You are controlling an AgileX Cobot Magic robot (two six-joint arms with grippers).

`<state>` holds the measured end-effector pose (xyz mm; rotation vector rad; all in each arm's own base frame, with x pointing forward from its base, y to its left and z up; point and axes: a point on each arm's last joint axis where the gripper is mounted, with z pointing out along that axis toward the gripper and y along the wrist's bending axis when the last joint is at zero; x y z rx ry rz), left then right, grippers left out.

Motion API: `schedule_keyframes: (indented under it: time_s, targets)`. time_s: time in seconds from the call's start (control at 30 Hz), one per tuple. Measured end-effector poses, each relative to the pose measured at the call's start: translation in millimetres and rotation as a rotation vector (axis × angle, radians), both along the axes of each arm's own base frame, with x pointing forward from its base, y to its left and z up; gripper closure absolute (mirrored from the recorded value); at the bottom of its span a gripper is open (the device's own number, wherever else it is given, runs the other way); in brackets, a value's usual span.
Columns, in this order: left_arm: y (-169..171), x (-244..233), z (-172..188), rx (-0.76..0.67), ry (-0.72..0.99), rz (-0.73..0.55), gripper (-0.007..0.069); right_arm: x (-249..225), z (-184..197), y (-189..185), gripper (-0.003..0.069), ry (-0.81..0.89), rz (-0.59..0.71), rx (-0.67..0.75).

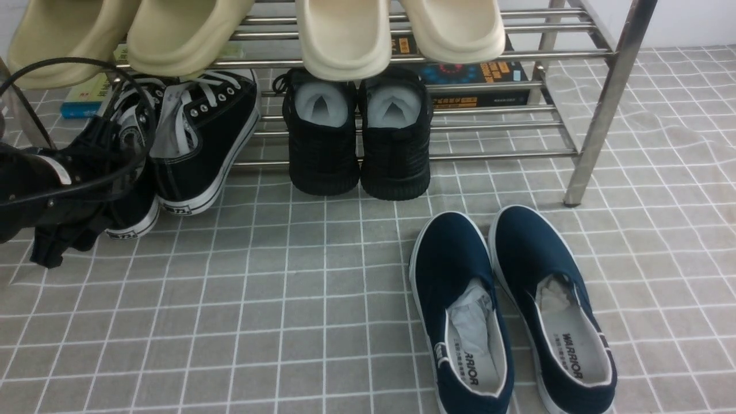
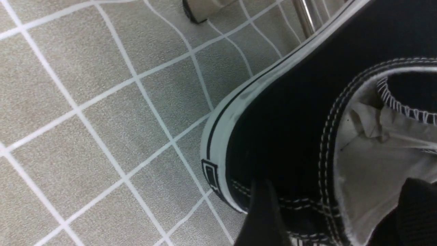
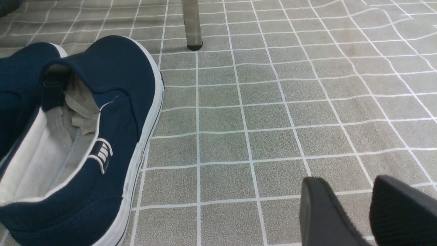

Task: Take the shoes off the shelf with your hand from the grey coffee tablecloth.
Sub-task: 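Grasp the leftmost shoe on the bottom shelf of the shoe rack with the left gripper, then set the held shoe down on the floor in front of the rack with the left gripper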

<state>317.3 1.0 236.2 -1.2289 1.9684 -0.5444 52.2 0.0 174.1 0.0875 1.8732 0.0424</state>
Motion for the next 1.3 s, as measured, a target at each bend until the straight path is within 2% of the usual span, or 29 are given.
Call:
schedule_keyframes:
  time_s: [0.37,0.5,0.53,0.57,0.67,0.93,1.07,1.3]
  targets:
    - [2,-1,-2,0.042,0.037,-0.013,0.0214,0,0,0,0.0420,0.000,0.000,0.000]
    - [2,-1,-2,0.042,0.041,-0.011,0.0345,0,0,0,0.0420,0.000,0.000,0.000]
    - [2,-2,-3,0.043,0.048,-0.009,0.0385,0,0,0,0.0420,0.000,0.000,0.000]
    - [2,-3,-4,0.045,0.065,-0.005,0.0460,0,0,0,0.0420,0.000,0.000,0.000]
    - [5,-7,-7,0.063,0.125,0.007,0.0565,0,0,0,0.0420,0.000,0.000,0.000]
    - [13,-39,18,0.141,0.232,0.053,0.0573,0,0,0,0.0420,0.000,0.000,0.000]
    - [14,-76,33,0.175,0.352,0.091,0.0573,0,0,0,0.0420,0.000,0.000,0.000]
    - [14,-108,22,0.165,0.421,0.127,0.0573,0,0,0,0.0420,0.000,0.000,0.000]
